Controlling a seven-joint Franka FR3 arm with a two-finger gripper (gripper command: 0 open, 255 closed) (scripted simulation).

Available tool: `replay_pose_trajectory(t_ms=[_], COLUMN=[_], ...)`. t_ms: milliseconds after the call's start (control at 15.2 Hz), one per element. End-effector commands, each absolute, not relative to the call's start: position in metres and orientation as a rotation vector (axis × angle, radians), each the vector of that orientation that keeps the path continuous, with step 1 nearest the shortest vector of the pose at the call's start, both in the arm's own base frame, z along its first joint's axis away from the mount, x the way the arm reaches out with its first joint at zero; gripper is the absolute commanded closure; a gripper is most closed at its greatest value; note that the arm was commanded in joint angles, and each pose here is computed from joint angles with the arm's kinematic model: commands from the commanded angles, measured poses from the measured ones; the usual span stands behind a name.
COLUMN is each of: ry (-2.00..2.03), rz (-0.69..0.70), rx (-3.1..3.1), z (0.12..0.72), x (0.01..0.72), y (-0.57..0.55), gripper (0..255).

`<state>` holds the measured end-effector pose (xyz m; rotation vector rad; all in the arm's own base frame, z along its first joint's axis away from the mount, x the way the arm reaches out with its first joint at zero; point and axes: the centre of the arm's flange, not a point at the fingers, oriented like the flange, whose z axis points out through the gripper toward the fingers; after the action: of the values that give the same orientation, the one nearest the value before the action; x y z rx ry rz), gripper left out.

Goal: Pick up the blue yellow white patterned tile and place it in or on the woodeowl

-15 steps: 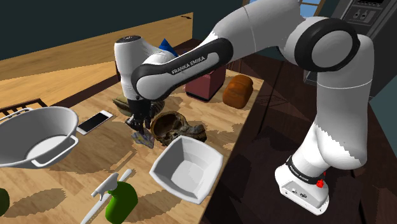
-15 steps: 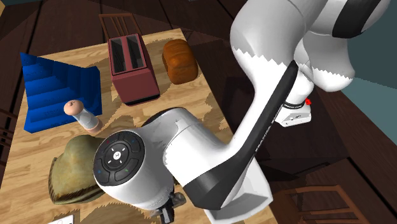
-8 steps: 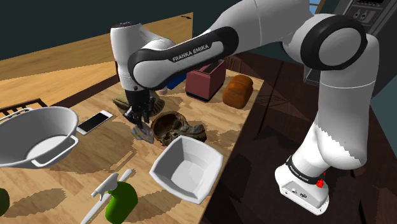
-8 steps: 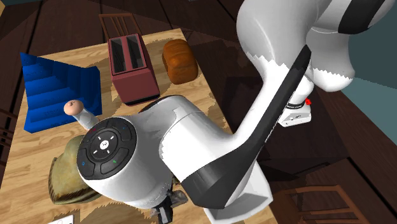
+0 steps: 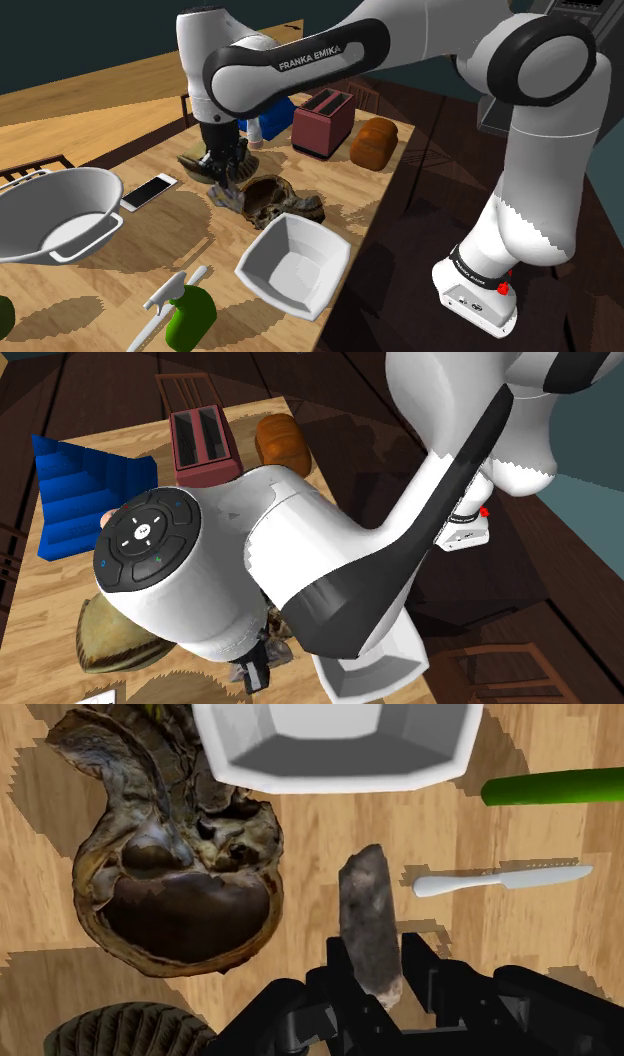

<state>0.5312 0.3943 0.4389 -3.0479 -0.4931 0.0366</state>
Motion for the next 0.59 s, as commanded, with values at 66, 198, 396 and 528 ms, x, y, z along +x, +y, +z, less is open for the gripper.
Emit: replay_pose_trajectory(t_ms=[66,198,396,528], ry=[-0.493,-0.493,-0.493,-0.493], rz=[0.037,0.037,0.037,0.037], rx=[-3.048,-3.048,-3.048,-3.048], z=[0.45,0.456,0.464,0.47], x=[0.522,0.517,0.509,0.504], y=[0.359,0.333,0.295,0.27], gripper=[255,255,255,255])
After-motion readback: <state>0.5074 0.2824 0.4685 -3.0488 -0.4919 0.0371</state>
